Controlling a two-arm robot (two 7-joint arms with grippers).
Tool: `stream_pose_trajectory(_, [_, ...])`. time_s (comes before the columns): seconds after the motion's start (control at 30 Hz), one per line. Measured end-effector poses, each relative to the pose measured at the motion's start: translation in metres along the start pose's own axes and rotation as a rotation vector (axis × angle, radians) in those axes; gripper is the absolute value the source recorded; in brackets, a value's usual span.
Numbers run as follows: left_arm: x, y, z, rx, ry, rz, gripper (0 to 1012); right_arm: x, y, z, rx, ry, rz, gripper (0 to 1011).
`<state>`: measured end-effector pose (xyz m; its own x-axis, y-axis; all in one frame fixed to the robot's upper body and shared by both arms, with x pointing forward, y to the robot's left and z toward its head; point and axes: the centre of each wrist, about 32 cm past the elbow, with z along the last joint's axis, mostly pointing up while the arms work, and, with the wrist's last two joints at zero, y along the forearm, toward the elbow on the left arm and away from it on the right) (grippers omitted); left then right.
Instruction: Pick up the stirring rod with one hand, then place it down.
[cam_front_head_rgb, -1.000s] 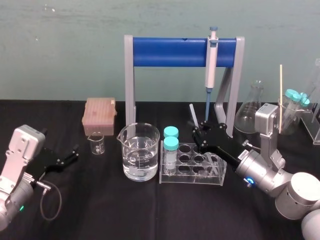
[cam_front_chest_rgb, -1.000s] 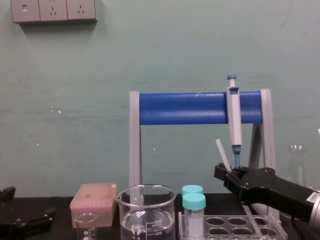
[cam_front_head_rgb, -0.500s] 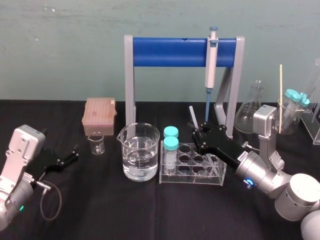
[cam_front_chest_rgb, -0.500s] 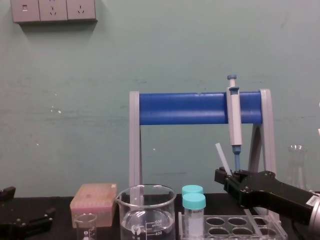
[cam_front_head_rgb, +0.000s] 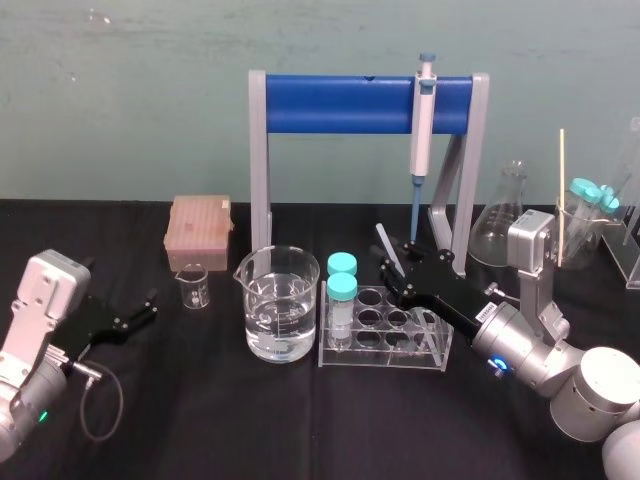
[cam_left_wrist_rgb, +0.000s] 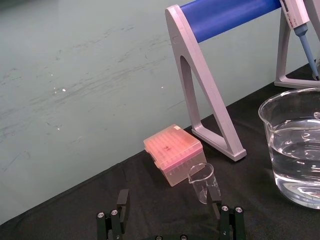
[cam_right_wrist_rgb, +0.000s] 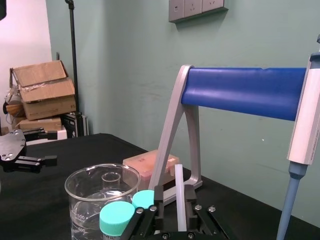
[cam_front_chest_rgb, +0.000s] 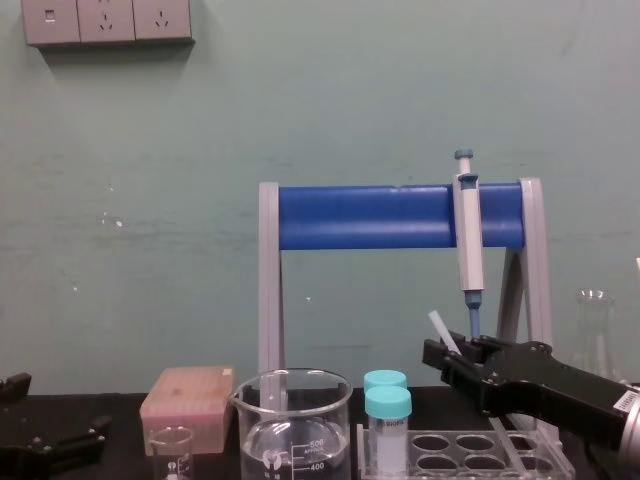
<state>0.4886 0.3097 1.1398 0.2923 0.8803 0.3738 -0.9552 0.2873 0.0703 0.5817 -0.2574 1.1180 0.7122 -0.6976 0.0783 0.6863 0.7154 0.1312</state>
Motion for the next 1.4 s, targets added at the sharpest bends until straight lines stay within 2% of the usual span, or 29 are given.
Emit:
stream_pose_trajectory(0.1, [0.0, 0.0, 0.0, 0.0, 0.0, 0.0, 1000, 0.0, 0.0, 0.0, 0.0, 0.0, 0.0, 321])
stream_pose_trajectory(0.13, [0.0, 0.0, 0.0, 0.0, 0.0, 0.0, 1000, 0.0, 0.0, 0.0, 0.0, 0.0, 0.0, 382])
stream_pose_trajectory(0.2, [0.0, 0.0, 0.0, 0.0, 0.0, 0.0, 1000, 0.0, 0.0, 0.0, 0.001, 0.0, 0.0, 411])
stream_pose_trajectory(0.37, [0.0, 0.0, 0.0, 0.0, 0.0, 0.0, 1000, 0.0, 0.0, 0.0, 0.001, 0.0, 0.0, 605])
stream_pose_trajectory(0.43, [0.0, 0.0, 0.0, 0.0, 0.0, 0.0, 1000, 0.0, 0.0, 0.0, 0.001, 0.0, 0.0, 645])
stream_pose_trajectory(0.5, [0.0, 0.0, 0.0, 0.0, 0.0, 0.0, 1000, 0.0, 0.0, 0.0, 0.001, 0.0, 0.0, 742])
stream_pose_trajectory(0.77, [0.0, 0.0, 0.0, 0.0, 0.0, 0.0, 1000, 0.0, 0.0, 0.0, 0.002, 0.0, 0.001, 953])
stream_pose_trajectory(0.83, [0.0, 0.0, 0.0, 0.0, 0.0, 0.0, 1000, 0.001, 0.001, 0.002, 0.018, -0.013, 0.009, 1003])
stream_pose_trajectory(1.0, [0.0, 0.0, 0.0, 0.0, 0.0, 0.0, 1000, 0.0031, 0.005, 0.008, 0.063, -0.036, 0.005, 1003])
stream_pose_trajectory(1.17, [0.0, 0.0, 0.0, 0.0, 0.0, 0.0, 1000, 0.0073, 0.012, 0.025, 0.165, -0.081, -0.039, 1003])
stream_pose_trajectory(1.27, [0.0, 0.0, 0.0, 0.0, 0.0, 0.0, 1000, 0.0113, 0.013, 0.039, 0.231, -0.118, -0.098, 1003])
stream_pose_trajectory(1.3, [0.0, 0.0, 0.0, 0.0, 0.0, 0.0, 1000, 0.0113, 0.013, 0.039, 0.231, -0.118, -0.098, 1003])
stream_pose_trajectory(1.4, [0.0, 0.0, 0.0, 0.0, 0.0, 0.0, 1000, 0.0146, 0.005, 0.049, 0.239, -0.147, -0.187, 1003])
